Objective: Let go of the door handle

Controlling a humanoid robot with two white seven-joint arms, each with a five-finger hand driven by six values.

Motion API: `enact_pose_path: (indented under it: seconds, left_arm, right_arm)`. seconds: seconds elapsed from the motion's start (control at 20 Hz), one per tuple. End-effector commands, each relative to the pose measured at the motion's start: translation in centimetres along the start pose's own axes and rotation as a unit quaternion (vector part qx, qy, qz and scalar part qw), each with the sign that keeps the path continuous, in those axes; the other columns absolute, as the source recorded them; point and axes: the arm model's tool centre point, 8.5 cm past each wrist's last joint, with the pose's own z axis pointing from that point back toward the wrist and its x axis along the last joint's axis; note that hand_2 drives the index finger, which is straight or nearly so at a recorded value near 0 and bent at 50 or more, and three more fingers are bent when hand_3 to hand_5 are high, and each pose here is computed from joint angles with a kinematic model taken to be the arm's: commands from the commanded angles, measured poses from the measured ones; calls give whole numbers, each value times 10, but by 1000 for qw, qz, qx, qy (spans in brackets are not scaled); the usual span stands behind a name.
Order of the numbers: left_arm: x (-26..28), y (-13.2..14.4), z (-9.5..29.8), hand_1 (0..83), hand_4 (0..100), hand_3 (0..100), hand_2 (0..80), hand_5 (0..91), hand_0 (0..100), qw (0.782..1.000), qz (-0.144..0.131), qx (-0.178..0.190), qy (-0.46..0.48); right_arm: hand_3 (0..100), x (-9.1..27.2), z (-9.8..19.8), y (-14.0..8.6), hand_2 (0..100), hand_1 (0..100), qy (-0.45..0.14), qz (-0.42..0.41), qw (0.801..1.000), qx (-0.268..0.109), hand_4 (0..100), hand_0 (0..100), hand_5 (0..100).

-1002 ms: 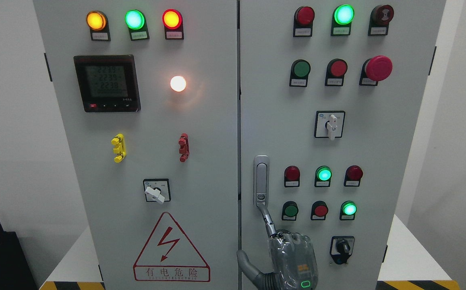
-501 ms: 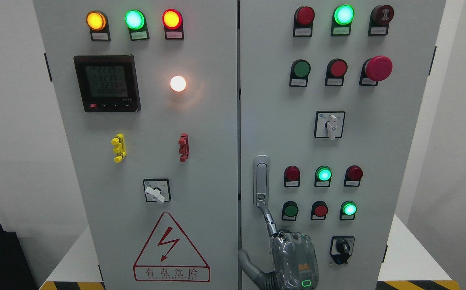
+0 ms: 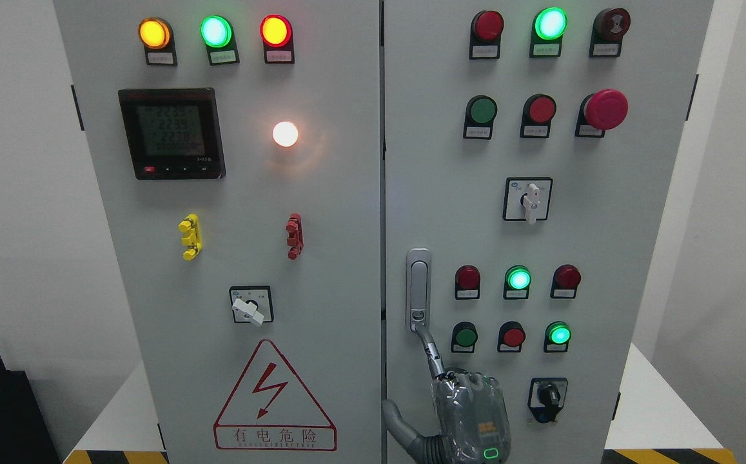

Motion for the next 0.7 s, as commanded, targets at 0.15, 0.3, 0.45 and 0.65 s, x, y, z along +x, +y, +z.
enact_pose_path:
  seconds: [0.15,0.3,0.45,0.65]
  left_arm:
    - [-6,1,1,389,0,0,0,0,120,1000,6,2,8]
    - [-6,1,1,389,0,0,0,0,120,1000,6,2,8]
    - [-6,1,1,389,0,0,0,0,120,1000,6,2,8]
    - [-6,1,1,389,0,0,0,0,120,1000,6,2,8]
  right_arm:
    - [1000,-1,1,2,0,411,2,1,1000,4,1000,222,1000]
    - [1000,-1,1,2,0,411,1,1,1000,3,1000,222,1000]
    - [1000,-1,1,2,0,411,0,1,1000,4,1000,222,1000]
    - [1000,-1,2,3,0,409,1,1,1000,5,1000,222,1000]
